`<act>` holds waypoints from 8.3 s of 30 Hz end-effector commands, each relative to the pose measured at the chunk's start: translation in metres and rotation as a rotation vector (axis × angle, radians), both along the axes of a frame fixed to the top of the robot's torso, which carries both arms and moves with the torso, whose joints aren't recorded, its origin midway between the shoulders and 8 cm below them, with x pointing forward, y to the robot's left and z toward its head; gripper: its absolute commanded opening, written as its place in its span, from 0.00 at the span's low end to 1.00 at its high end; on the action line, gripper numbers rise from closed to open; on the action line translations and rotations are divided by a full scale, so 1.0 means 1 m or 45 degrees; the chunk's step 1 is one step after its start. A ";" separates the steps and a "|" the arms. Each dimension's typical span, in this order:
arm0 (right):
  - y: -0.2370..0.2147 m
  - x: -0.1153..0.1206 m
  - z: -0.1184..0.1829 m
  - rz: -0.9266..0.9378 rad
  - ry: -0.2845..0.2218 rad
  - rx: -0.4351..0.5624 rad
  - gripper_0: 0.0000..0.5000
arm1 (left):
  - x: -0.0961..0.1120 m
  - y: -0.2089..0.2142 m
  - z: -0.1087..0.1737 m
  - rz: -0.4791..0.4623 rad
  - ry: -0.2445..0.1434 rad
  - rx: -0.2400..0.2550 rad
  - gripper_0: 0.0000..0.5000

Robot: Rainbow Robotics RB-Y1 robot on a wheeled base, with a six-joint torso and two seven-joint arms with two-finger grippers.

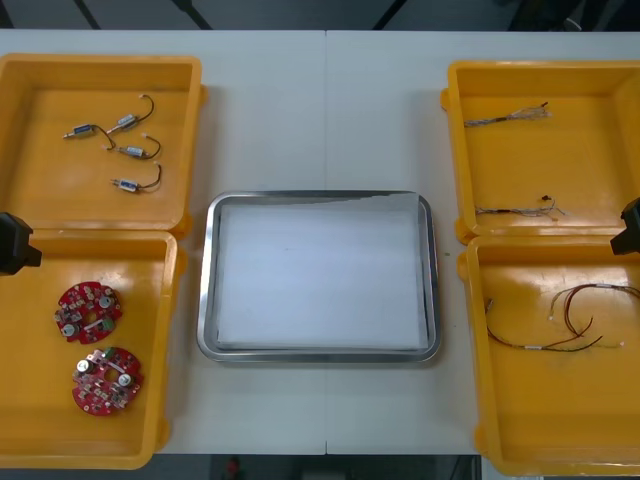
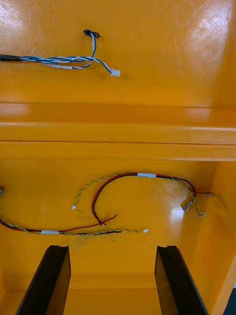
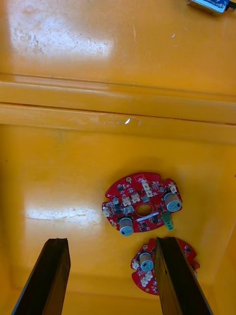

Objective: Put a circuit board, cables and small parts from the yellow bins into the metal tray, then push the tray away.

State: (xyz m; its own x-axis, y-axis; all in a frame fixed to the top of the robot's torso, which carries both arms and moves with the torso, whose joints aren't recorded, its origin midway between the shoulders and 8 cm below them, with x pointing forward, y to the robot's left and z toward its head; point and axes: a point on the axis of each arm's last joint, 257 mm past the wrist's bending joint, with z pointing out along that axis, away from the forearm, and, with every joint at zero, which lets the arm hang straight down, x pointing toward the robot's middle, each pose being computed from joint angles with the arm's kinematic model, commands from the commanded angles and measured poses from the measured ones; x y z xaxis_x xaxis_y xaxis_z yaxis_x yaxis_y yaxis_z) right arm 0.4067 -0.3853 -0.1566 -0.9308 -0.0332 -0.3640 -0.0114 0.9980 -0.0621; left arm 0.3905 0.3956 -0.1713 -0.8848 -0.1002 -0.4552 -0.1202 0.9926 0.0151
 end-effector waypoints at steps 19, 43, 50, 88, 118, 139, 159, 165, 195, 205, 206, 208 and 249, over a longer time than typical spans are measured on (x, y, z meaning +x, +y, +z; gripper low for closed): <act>-0.022 -0.011 -0.009 0.040 0.030 -0.079 1.00 | -0.022 0.005 -0.029 -0.052 0.066 0.022 1.00; -0.054 -0.011 -0.046 0.788 -0.254 -0.296 1.00 | -0.031 0.003 -0.081 -0.124 0.055 0.037 1.00; -0.046 -0.005 -0.050 0.974 -0.354 -0.372 1.00 | -0.028 -0.004 -0.089 -0.105 0.039 -0.004 1.00; -0.040 0.028 -0.092 1.461 -0.276 -0.644 1.00 | -0.027 -0.009 -0.129 -0.040 0.023 -0.040 1.00; -0.065 0.044 -0.112 1.471 -0.201 -0.685 1.00 | -0.030 -0.010 -0.144 0.012 0.026 -0.068 0.96; -0.064 0.036 -0.124 1.464 -0.177 -0.644 0.98 | -0.029 -0.006 -0.155 0.009 0.008 -0.049 0.05; -0.058 0.021 -0.138 1.472 -0.122 -0.578 0.76 | -0.027 0.011 -0.117 -0.028 0.013 -0.010 0.00; -0.058 0.017 -0.141 1.474 -0.102 -0.560 0.09 | -0.024 0.010 -0.097 -0.037 0.010 -0.023 0.00; -0.044 0.003 -0.045 1.483 -0.024 -0.459 0.00 | -0.041 -0.067 0.029 0.169 0.058 -0.314 0.00; -0.025 -0.010 -0.001 1.358 -0.062 -0.348 0.00 | -0.035 -0.120 0.033 0.270 0.045 -0.369 0.00; -0.022 -0.012 0.000 1.350 -0.060 -0.341 0.00 | -0.033 -0.124 0.033 0.280 0.043 -0.373 0.00; -0.011 -0.015 0.004 1.312 -0.066 -0.316 0.00 | -0.028 -0.138 0.031 0.310 0.037 -0.381 0.00; 0.086 -0.057 0.044 0.731 -0.116 -0.154 0.00 | -0.006 -0.270 -0.073 0.355 0.027 -0.375 0.00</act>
State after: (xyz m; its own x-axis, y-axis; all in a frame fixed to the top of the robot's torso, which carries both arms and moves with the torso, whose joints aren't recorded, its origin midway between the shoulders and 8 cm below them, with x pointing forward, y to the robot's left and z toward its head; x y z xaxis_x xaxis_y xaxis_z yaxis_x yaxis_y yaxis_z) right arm 0.3329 -0.2960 -0.1339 -0.7041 -0.6180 -0.3497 -0.5885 0.7834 -0.1998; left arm 0.3809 0.1410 -0.2493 -0.8130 -0.4802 -0.3293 -0.4156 0.8747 -0.2496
